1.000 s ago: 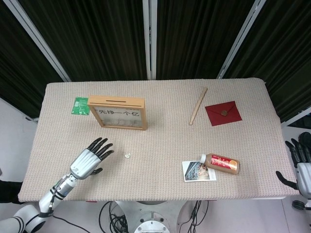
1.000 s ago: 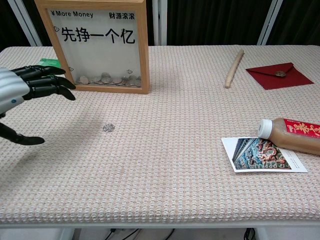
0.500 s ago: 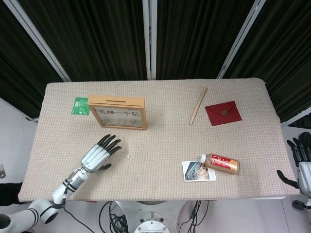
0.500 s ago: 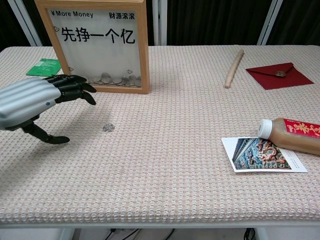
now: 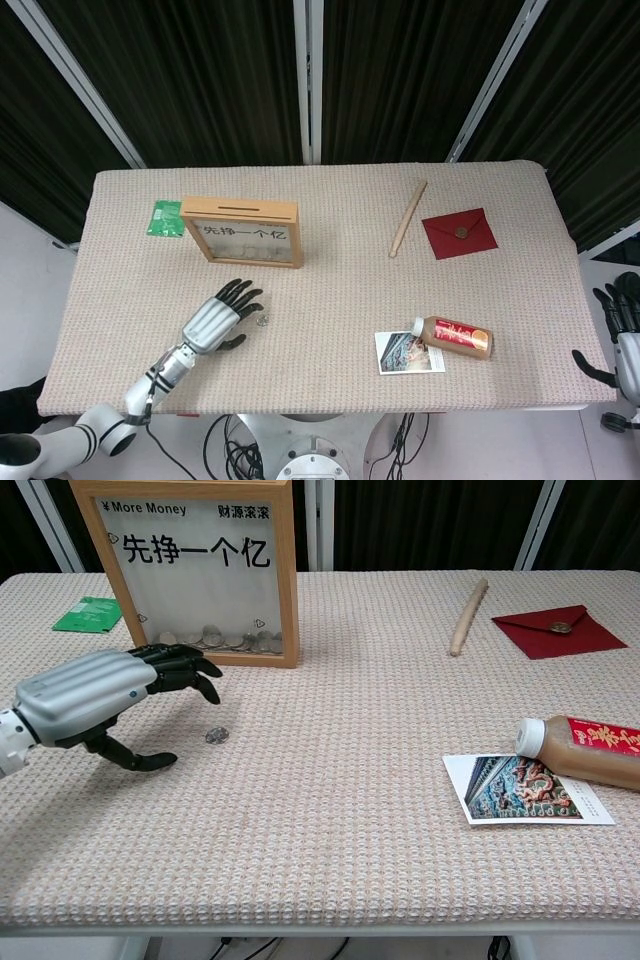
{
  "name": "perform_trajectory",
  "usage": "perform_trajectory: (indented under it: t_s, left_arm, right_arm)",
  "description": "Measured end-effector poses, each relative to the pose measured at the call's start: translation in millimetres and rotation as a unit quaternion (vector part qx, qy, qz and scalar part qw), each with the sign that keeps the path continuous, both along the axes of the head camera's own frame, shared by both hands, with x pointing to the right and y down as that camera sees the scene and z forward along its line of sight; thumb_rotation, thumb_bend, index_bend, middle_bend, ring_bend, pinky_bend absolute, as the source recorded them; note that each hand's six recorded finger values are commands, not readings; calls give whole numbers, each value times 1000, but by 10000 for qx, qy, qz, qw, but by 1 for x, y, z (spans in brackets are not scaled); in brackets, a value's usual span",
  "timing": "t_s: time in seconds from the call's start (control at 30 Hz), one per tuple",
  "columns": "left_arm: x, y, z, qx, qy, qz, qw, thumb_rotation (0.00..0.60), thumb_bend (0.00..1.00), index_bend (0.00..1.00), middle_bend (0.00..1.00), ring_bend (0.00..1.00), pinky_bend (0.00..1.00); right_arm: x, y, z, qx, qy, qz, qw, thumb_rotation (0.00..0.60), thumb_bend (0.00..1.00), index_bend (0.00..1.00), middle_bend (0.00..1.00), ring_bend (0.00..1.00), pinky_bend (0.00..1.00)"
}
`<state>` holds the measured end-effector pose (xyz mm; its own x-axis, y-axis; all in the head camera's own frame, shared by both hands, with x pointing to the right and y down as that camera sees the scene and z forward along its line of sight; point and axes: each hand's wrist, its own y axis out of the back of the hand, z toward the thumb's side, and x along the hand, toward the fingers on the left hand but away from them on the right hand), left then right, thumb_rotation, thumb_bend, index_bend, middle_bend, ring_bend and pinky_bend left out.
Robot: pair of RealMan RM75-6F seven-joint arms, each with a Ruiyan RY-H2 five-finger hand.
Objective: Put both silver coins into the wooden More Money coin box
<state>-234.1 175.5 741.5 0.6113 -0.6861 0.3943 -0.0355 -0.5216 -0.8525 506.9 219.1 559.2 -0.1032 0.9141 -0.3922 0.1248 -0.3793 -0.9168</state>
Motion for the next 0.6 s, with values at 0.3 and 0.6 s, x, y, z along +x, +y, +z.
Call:
perform_trajectory:
  t_s: [0.3,0.6]
  left_arm:
    - [-1,3,9,-144,-32,-60,9999,600,287,328,99,0,82]
    - [4,3,9,-163,110,-35,9998,600,286,348,102,0,80]
  right_arm:
    - [2,1,2,-30,4,31,10000,600,176,0,0,0,0]
    - [2,1,4,-58,-2,24,10000,600,176,0,0,0,0]
